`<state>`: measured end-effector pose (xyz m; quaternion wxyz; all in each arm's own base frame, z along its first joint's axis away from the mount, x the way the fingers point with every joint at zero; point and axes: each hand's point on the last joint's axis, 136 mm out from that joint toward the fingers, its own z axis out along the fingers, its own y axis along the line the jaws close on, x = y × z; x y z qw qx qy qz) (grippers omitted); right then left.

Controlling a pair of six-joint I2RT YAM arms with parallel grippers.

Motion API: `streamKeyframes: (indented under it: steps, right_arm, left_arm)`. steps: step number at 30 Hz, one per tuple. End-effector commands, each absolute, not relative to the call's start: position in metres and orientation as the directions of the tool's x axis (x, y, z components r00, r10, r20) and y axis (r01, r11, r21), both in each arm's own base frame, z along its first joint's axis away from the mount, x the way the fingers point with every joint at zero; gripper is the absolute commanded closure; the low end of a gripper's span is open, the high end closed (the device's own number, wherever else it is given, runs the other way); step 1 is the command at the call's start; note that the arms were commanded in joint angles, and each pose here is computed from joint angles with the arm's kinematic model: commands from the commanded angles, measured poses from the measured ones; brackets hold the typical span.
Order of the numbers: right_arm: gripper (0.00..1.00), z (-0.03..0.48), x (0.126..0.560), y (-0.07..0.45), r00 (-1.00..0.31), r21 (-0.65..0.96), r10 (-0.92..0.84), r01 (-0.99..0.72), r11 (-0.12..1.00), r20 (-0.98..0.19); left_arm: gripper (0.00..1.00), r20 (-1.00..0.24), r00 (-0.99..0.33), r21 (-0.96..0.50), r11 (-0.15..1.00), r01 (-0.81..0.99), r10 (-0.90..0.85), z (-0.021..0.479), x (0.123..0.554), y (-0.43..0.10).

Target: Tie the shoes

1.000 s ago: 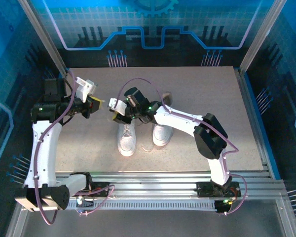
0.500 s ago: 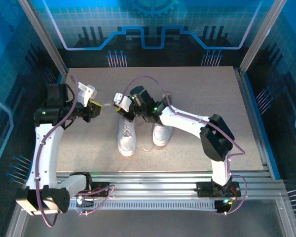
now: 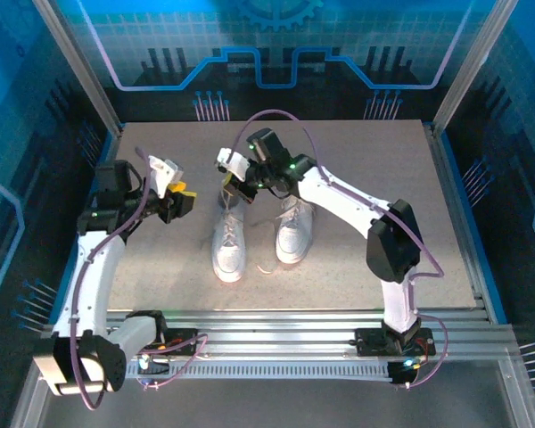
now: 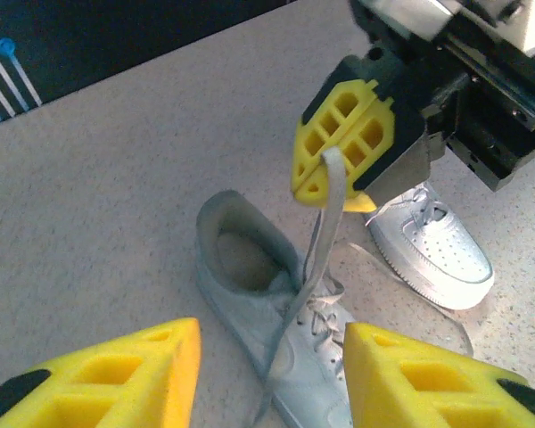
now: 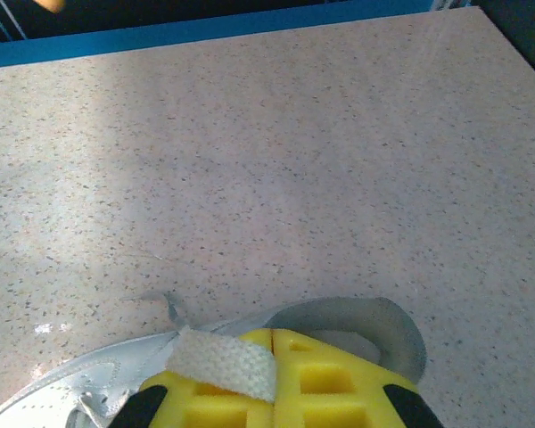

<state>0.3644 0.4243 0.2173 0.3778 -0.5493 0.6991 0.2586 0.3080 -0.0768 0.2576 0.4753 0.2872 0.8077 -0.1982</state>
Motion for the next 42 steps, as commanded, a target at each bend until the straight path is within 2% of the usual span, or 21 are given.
streamKeyframes:
  steps: [1,5,14,24,25,27,29,30,33,35,38,42]
  right_arm:
    - [1.00,0.211,0.353,0.427,-0.114,0.000,-0.589,-0.982,0.190,-0.800]
    - [1.00,0.207,0.350,0.428,-0.115,0.008,-0.599,-0.984,0.179,-0.793]
    - [1.00,0.209,0.352,0.430,-0.111,-0.015,-0.603,-0.980,0.199,-0.790]
    - [1.00,0.209,0.343,0.436,-0.064,-0.038,-0.591,-0.987,0.159,-0.804]
    - [1.00,0.209,0.340,0.437,-0.056,-0.039,-0.588,-0.988,0.148,-0.807]
    - [1.00,0.210,0.338,0.437,-0.040,-0.046,-0.579,-0.990,0.133,-0.814]
    - [0.99,0.208,0.335,0.437,-0.029,-0.049,-0.578,-0.992,0.118,-0.816]
    - [0.93,0.207,0.334,0.435,-0.029,-0.049,-0.579,-0.992,0.119,-0.814]
    - [0.62,0.205,0.333,0.425,-0.046,-0.029,-0.563,-0.992,0.124,-0.825]
    - [0.47,0.206,0.335,0.412,-0.082,0.000,-0.535,-0.988,0.151,-0.841]
    - [0.40,0.198,0.337,0.390,-0.158,0.062,-0.514,-0.978,0.199,-0.843]
    - [0.38,0.160,0.338,0.368,-0.192,0.043,-0.585,-0.965,0.258,-0.788]
  left_arm:
    - [0.54,-0.919,-0.179,0.097,0.641,0.762,0.351,0.257,0.314,-0.097]
    - [0.51,-0.911,-0.123,0.141,0.579,0.803,0.393,0.242,0.321,-0.112]
    - [0.47,-0.920,-0.196,0.015,0.530,0.848,0.339,0.231,0.331,-0.135]
    - [0.47,-0.920,-0.245,-0.063,0.500,0.864,0.307,0.221,0.337,-0.144]
    - [0.49,-0.921,-0.245,-0.068,0.493,0.867,0.304,0.220,0.337,-0.146]
    - [0.66,-0.921,-0.246,-0.080,0.473,0.877,0.301,0.220,0.336,-0.148]
    - [0.95,-0.920,-0.247,-0.082,0.466,0.881,0.303,0.221,0.336,-0.149]
    - [1.00,-0.919,-0.247,-0.080,0.468,0.880,0.306,0.221,0.336,-0.148]
    - [1.00,-0.906,-0.273,-0.078,0.504,0.860,0.325,0.217,0.337,-0.142]
    - [1.00,-0.893,-0.302,-0.086,0.531,0.843,0.335,0.214,0.337,-0.135]
    - [1.00,-0.886,-0.316,-0.084,0.554,0.828,0.339,0.214,0.336,-0.128]
    - [1.00,-0.879,-0.328,-0.067,0.591,0.804,0.347,0.216,0.336,-0.115]
